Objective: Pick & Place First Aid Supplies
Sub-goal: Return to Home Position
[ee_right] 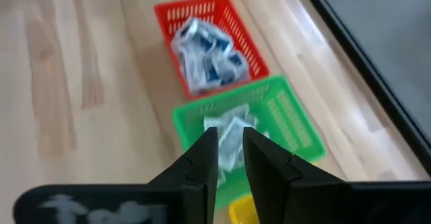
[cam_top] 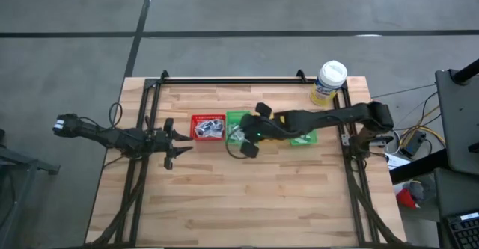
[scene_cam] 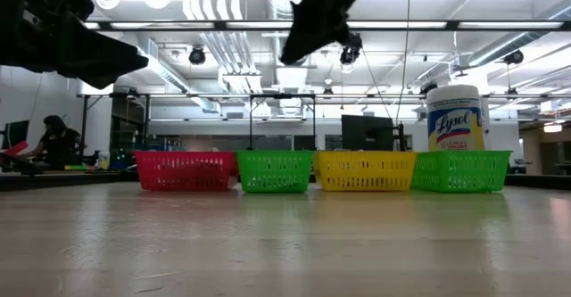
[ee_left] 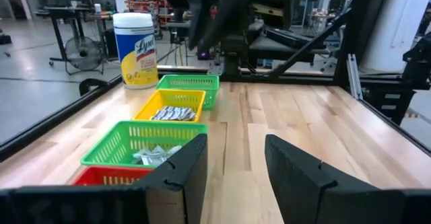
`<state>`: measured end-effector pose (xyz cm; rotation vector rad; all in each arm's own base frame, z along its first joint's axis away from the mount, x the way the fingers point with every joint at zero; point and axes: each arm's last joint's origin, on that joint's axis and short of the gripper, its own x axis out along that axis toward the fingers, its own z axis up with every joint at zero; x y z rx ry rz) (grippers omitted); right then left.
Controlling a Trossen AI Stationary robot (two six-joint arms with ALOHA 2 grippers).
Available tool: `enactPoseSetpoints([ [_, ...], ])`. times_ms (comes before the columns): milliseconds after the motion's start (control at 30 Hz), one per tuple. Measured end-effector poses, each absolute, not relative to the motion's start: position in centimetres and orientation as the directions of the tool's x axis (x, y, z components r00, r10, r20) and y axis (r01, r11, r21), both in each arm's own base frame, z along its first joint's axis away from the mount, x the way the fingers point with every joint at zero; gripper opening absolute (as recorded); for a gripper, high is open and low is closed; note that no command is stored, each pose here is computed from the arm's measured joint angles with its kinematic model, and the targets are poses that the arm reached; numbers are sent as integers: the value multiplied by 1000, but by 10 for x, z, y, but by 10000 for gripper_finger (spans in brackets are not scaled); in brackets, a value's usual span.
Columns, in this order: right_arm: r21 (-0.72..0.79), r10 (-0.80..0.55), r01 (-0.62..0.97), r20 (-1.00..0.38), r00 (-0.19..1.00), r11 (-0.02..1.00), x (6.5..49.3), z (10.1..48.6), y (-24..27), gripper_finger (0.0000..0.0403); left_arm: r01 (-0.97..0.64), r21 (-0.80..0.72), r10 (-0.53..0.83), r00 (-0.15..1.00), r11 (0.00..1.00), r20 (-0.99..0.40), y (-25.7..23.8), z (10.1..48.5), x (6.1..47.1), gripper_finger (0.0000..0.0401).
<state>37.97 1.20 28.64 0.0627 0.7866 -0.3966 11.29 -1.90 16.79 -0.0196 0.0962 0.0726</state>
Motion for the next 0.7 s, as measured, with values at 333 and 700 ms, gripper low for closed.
enactPoseSetpoints([
  [333, -95, -356, 404, -679, 642, 910, 308, 264, 28, 57, -98, -31, 95, 992, 995, -86, -18, 169, 113, 151],
  [700, -94, -260, 253, -573, 777, 963, 234, 245, 42, 56, -100, -43, 99, 994, 994, -38, -18, 174, 111, 151],
])
